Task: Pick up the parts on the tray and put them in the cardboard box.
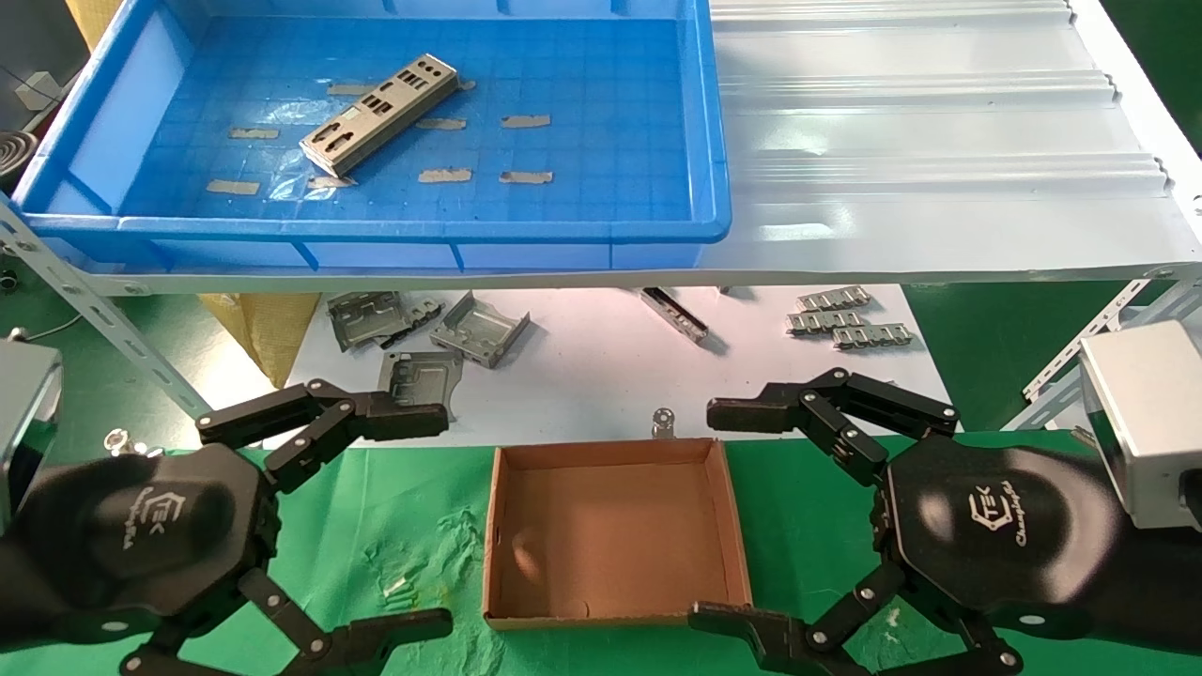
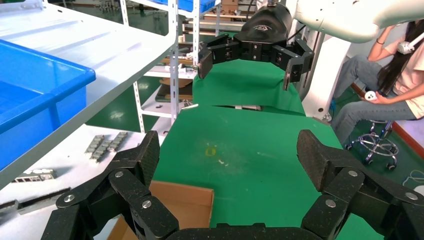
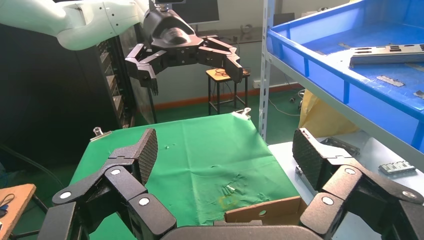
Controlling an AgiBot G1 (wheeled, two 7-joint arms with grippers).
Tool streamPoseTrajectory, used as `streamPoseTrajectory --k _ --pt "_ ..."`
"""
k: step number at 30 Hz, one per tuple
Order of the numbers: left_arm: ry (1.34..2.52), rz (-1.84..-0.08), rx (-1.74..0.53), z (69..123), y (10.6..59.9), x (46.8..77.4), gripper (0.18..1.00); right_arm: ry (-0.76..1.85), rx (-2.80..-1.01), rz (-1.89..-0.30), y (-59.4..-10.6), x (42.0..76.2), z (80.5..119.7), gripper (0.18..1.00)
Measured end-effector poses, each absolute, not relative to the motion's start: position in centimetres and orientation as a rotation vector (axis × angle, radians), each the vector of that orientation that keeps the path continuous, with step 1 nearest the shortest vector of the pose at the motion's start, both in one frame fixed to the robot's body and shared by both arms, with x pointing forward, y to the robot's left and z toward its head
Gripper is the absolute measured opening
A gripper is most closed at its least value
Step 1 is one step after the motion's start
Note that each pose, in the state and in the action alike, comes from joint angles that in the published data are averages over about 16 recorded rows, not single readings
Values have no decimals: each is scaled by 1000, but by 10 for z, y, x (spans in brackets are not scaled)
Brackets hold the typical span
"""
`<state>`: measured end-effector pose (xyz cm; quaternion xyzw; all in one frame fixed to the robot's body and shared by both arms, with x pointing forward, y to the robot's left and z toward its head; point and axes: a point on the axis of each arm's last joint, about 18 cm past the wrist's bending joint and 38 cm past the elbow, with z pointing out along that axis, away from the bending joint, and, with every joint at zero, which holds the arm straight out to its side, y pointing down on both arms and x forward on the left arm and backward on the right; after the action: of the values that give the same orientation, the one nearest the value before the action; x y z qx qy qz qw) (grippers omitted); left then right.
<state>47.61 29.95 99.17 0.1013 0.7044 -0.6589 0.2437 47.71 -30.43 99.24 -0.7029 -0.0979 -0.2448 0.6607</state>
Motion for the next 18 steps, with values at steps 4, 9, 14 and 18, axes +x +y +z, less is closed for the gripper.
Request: streamPoseTrajectory --k 4,9,14,18 --pt "1924 -1800 277 992 300 476 1001 -222 -1590 -554 -304 477 992 1000" --pt "1924 -1800 277 992 300 476 1001 -222 -1590 -554 -304 477 992 1000" --pt "1924 -1800 277 992 300 476 1001 -222 -1590 -554 -304 477 992 1000" --pt "1924 -1800 277 992 300 476 1001 -222 -1590 -554 -304 477 992 1000"
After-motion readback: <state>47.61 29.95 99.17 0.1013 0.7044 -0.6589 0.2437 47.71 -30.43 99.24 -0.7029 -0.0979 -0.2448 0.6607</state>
